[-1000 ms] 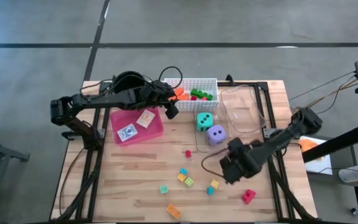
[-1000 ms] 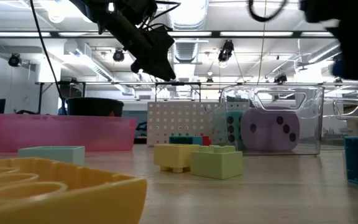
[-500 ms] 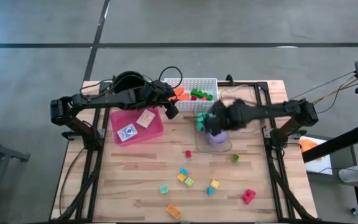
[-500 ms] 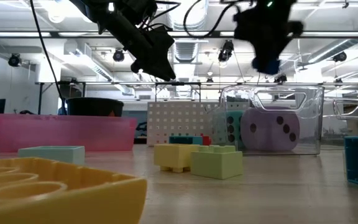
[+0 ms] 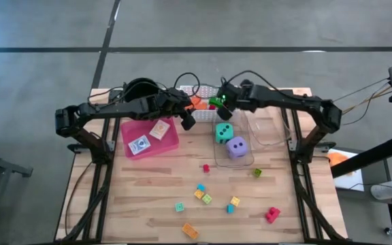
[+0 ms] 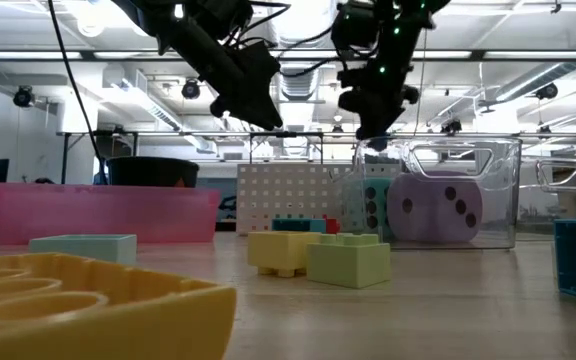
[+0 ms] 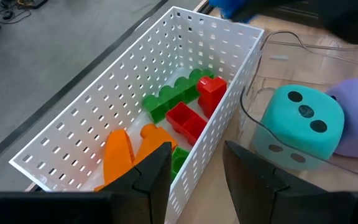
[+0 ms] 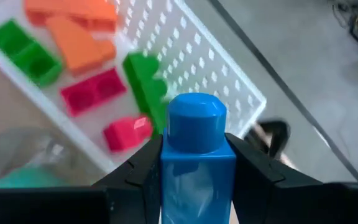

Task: Pick & Place Toys
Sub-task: Put the big dark blue game piece into the white bin, then put the big red game piece into the white bin

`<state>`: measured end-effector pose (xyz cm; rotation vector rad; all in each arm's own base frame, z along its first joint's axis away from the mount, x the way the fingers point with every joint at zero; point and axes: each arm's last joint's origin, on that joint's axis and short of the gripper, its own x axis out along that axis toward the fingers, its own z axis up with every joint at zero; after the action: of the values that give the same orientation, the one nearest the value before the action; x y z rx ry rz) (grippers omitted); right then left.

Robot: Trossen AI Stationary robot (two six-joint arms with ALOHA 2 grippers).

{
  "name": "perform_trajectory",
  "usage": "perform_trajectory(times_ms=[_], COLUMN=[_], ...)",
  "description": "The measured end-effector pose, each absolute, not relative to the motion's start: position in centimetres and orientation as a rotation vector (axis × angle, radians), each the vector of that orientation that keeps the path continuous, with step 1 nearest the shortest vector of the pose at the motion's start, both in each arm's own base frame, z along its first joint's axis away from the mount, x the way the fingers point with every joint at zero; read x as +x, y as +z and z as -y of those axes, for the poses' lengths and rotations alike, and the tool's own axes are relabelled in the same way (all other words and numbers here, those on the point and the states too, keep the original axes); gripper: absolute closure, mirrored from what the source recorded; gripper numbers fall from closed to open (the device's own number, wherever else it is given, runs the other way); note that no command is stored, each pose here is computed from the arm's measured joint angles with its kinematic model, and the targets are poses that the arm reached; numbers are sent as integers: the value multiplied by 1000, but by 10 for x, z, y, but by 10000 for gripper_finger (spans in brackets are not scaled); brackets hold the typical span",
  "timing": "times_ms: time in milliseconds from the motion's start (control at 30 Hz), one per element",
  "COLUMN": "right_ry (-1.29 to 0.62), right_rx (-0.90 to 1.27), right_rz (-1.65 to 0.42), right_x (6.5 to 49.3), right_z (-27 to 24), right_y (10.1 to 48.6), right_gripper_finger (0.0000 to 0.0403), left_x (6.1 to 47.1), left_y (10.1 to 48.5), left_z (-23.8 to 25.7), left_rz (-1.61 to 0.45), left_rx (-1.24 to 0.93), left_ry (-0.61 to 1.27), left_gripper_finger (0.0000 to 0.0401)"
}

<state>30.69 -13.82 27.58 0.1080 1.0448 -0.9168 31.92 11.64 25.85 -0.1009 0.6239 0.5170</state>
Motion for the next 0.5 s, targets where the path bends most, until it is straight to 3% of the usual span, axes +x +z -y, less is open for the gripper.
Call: perform_trajectory(times_ms=[267, 500], right_ry=[-815, -810], right_rx=[110, 114], right_rz=[-975, -1033], right_x=[317, 321], right_z=[163, 175], right_y=[269, 250], right_gripper_finger=[219, 214], left_x=[319, 319], left_y=[258, 258], left_z=[-116, -116], left_rz=[-624, -624], left_rx=[-100, -99], left_ry=[517, 516], left_gripper_finger=[252, 252])
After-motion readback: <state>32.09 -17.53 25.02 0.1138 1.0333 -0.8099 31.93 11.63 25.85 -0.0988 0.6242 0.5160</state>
